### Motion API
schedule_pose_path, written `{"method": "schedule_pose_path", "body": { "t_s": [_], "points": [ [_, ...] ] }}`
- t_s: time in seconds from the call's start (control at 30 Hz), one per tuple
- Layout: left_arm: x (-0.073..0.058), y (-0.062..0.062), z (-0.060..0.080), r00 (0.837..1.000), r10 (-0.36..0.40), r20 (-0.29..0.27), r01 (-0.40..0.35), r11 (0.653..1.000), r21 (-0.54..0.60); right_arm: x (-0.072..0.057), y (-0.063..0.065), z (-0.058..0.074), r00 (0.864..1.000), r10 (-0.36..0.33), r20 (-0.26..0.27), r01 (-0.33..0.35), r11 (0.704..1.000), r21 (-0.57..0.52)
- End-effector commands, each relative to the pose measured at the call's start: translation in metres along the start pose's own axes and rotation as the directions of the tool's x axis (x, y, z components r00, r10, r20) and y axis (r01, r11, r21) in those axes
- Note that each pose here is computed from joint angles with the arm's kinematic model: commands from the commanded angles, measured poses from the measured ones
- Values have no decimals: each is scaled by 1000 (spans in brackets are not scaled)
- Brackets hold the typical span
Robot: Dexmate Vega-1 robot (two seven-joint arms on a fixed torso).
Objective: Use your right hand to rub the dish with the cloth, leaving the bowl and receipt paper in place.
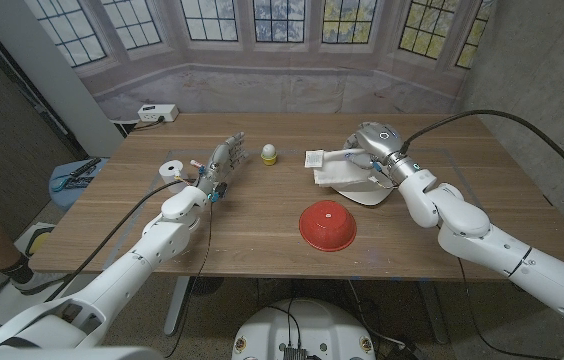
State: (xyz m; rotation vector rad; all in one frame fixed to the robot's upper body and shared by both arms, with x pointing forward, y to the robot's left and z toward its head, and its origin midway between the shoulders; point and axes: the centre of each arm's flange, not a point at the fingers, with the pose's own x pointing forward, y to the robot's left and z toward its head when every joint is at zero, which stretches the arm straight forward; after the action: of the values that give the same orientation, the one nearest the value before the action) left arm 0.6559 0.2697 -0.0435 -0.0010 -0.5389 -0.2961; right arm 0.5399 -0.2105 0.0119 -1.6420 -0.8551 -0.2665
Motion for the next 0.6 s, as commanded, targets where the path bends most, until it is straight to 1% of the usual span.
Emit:
{"method": "schedule_pose_path", "body": {
  "t_s": [0.03,0.13,0.23,0.33,0.6],
  "points": [
    [1,5,0,1000,2,-2,-2,1000,2,-4,9,-12,998,57,-25,-57,998,1],
    [1,6,0,1000,4,-3,-4,1000,2,-2,13,-15,997,74,-27,-74,997,-5],
    [1,7,0,1000,3,-8,-3,1000,2,0,17,-19,994,96,-45,-95,995,12],
    [1,8,-1,1000,6,-12,-6,1000,3,1,20,-21,993,109,-52,-109,994,9],
    [4,12,1,1000,9,-12,-9,1000,9,4,26,-26,991,120,-63,-120,993,0]
  ]
}}
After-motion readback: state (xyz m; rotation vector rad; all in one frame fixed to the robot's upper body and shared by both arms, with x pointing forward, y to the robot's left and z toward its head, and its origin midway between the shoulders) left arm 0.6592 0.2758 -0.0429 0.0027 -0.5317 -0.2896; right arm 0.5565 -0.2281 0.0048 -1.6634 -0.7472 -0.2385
